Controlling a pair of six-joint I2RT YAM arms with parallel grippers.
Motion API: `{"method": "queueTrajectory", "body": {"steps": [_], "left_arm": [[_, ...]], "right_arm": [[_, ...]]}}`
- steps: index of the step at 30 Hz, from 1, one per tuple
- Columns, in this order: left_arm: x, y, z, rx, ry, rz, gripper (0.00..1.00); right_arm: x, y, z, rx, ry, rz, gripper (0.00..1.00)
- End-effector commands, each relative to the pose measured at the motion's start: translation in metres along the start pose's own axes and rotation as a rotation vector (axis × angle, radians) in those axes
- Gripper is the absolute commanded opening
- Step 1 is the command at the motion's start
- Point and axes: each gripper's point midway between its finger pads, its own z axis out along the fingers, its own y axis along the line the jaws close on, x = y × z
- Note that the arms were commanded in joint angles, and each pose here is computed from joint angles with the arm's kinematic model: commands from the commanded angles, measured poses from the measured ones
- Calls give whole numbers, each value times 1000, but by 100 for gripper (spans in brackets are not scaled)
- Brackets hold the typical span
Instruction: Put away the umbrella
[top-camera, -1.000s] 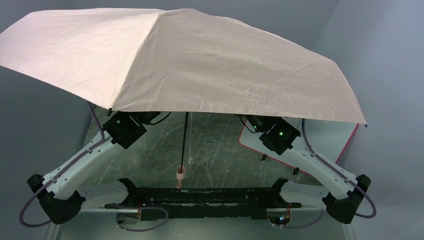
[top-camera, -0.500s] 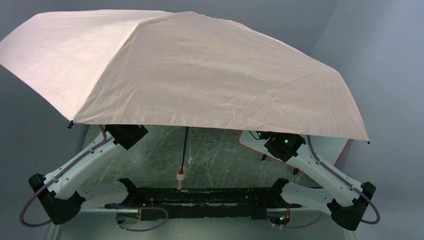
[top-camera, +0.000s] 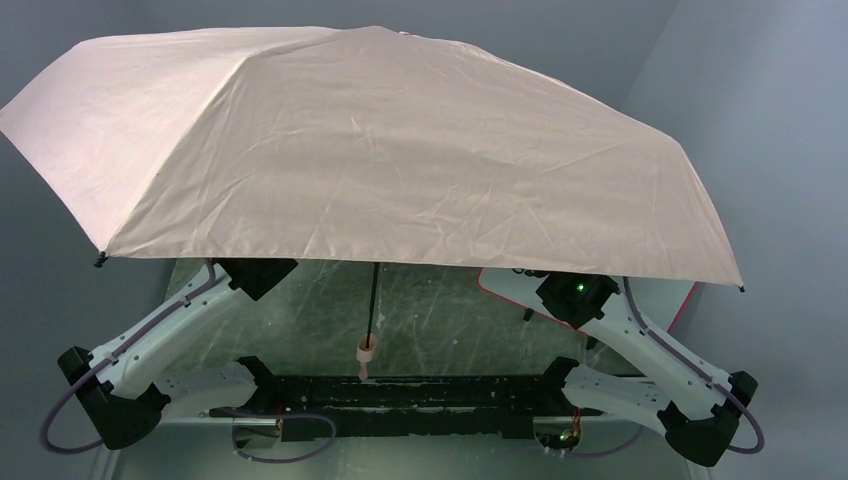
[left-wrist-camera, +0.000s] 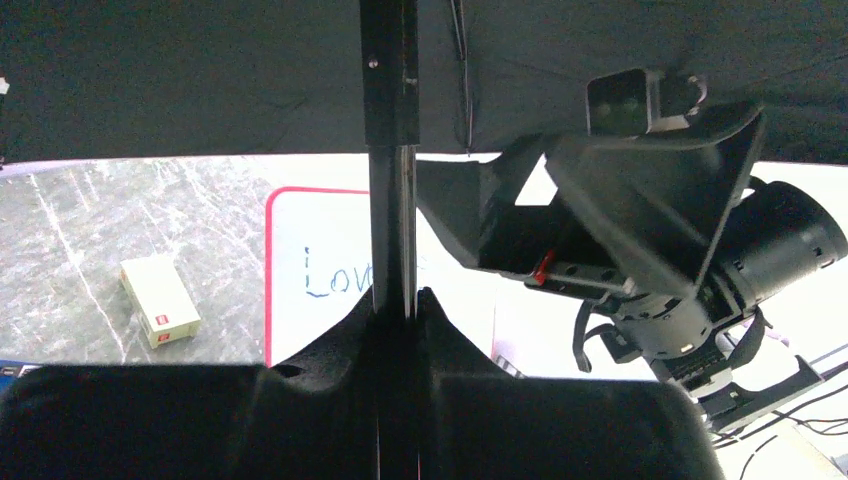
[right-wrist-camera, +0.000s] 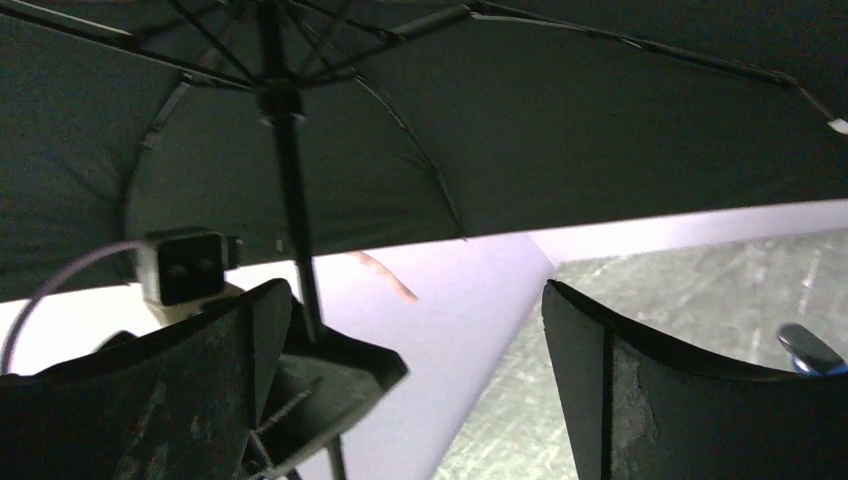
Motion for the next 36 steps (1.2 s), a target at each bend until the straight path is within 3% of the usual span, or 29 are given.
{"method": "queueTrajectory", "body": {"steps": [1,12,21,29,33,36], "left_arm": [[-24,-28,-5,112,-81,21,5],[-20,-27,-5,101,-50,12,5],[-9,-24,2,99,3,-15,5],[-11,-26,-3,107,-9,-6,5],[-10,-27,-4,116,-7,-2,5],[-11,-29,-4,124,-10,0,5]], "right_arm": [[-25,32,6,-103,-71,38,100],[-14,16,20,-22,-56,162,100],[-8,24,30,-71,-14,151,100],[-23,38,32,-164,-105,150,100],[-28,63,37,-279,-113,149,90],[-26,74,47,-314,-99,144,88]]}}
